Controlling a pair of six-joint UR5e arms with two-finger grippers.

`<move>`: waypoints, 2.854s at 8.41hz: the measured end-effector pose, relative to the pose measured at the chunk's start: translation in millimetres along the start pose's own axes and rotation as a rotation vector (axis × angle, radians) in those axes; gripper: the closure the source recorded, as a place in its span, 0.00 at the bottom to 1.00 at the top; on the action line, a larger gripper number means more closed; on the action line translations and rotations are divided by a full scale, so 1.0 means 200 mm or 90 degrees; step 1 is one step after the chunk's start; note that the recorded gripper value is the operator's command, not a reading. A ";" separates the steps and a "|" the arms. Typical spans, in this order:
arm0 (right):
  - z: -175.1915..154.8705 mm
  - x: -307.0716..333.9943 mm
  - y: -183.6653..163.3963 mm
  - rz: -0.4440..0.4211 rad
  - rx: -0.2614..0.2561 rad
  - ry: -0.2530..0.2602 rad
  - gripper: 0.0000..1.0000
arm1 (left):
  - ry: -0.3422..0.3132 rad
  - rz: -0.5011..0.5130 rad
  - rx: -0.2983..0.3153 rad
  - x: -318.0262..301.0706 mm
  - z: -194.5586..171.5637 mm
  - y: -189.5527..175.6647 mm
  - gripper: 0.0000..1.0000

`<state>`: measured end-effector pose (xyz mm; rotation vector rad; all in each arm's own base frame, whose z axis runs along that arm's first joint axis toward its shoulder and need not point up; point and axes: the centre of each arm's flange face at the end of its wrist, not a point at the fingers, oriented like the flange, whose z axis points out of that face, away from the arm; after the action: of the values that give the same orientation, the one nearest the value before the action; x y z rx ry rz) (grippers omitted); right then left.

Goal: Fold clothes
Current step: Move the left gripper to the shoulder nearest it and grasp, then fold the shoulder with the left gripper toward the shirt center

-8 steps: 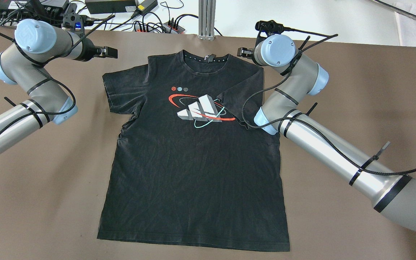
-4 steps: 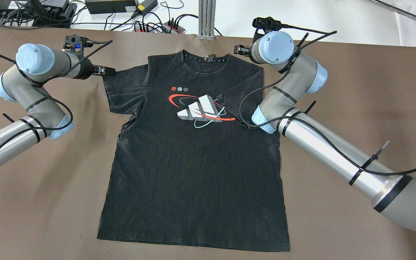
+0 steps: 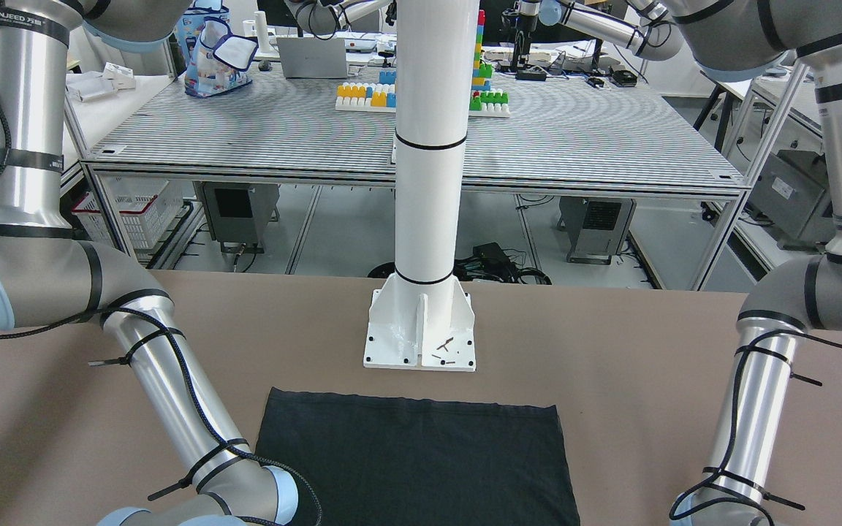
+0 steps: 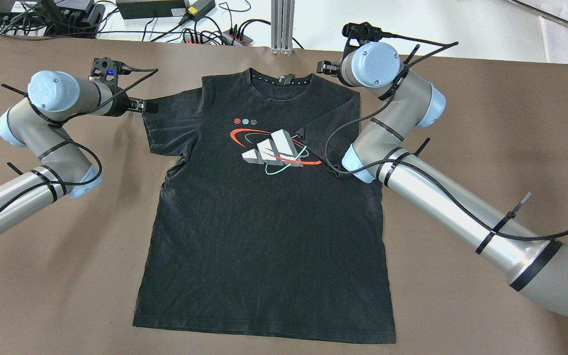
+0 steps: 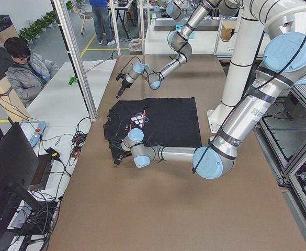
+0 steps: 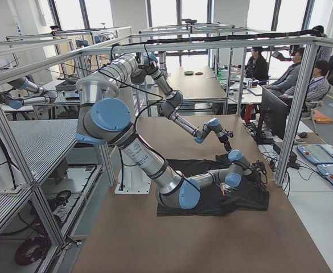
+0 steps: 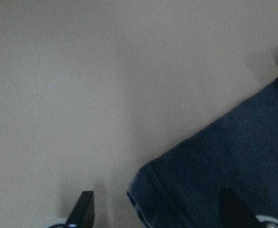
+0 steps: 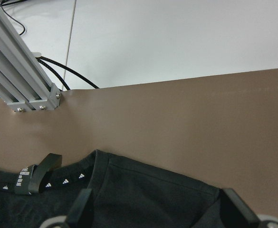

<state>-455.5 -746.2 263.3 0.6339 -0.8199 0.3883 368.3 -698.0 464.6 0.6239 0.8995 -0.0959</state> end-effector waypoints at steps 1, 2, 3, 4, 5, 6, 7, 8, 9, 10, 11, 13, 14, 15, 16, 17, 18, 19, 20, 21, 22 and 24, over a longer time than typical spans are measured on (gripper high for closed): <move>0.00 0.00 0.01 0.000 -0.001 0.001 0.06 | -0.002 0.002 0.001 0.01 0.01 -0.01 0.22; 0.01 0.01 0.01 0.000 0.000 0.001 0.06 | -0.004 0.003 0.002 0.02 0.02 -0.02 0.22; 0.01 0.01 0.01 -0.001 -0.001 0.002 0.06 | -0.006 0.003 0.003 0.02 0.02 -0.03 0.22; 0.01 0.01 0.01 -0.001 -0.001 0.003 0.06 | -0.007 0.003 0.004 0.03 0.03 -0.03 0.24; 0.01 0.01 0.01 -0.001 0.000 0.003 0.06 | -0.010 0.003 0.006 0.03 0.03 -0.04 0.27; 0.01 0.01 0.01 -0.001 0.000 0.003 0.06 | -0.011 0.004 0.006 0.04 0.04 -0.03 0.32; 0.01 0.02 0.02 -0.001 0.000 0.004 0.06 | -0.012 0.004 0.005 0.04 0.05 -0.02 0.42; 0.01 0.02 0.02 -0.001 0.000 0.004 0.06 | -0.013 0.004 0.005 0.04 0.05 -0.02 0.50; 0.01 0.02 0.02 -0.001 0.001 0.005 0.06 | -0.013 0.005 0.005 0.04 0.05 -0.02 0.60; 0.01 0.02 0.02 -0.001 0.001 0.006 0.06 | -0.013 0.005 0.004 0.04 0.05 -0.02 0.67; 0.01 0.03 0.02 -0.001 0.001 0.006 0.06 | -0.013 0.005 0.004 0.04 0.05 -0.02 0.79; 0.01 0.03 0.02 0.000 0.001 0.006 0.06 | -0.014 0.005 0.005 0.03 0.05 -0.03 1.00; 0.01 0.03 0.02 0.000 0.001 0.006 0.06 | -0.014 0.004 0.006 0.03 0.04 -0.03 1.00; 0.01 0.03 0.02 0.000 0.001 0.006 0.06 | -0.015 0.003 0.007 0.02 0.04 -0.04 1.00; 0.01 0.03 0.02 0.000 0.001 0.006 0.06 | -0.014 0.001 0.010 0.03 0.03 -0.06 1.00; 0.01 0.03 0.02 0.000 0.001 0.006 0.06 | -0.014 -0.002 0.012 0.04 0.02 -0.10 1.00; 0.01 0.03 0.02 0.000 0.001 0.006 0.06 | -0.014 -0.008 0.012 0.08 0.00 -0.15 1.00; 0.01 0.03 0.02 0.000 0.001 0.006 0.06 | -0.011 -0.014 0.008 0.16 -0.03 -0.21 1.00; 0.01 0.02 0.02 0.000 0.001 0.006 0.06 | -0.008 -0.025 0.000 0.26 -0.09 -0.27 1.00; 0.01 0.02 0.02 0.000 0.002 0.005 0.06 | -0.007 -0.042 -0.006 0.35 -0.15 -0.31 1.00; 0.01 0.03 0.02 0.000 0.002 0.004 0.06 | -0.003 -0.069 -0.010 0.45 -0.19 -0.31 1.00; 0.00 0.04 0.03 0.000 0.002 0.003 0.06 | 0.003 -0.121 -0.005 0.78 -0.15 -0.22 1.00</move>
<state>-453.6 -742.3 271.9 0.6360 -0.8147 0.3917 431.2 -690.3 312.4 0.5303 0.9623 -0.2605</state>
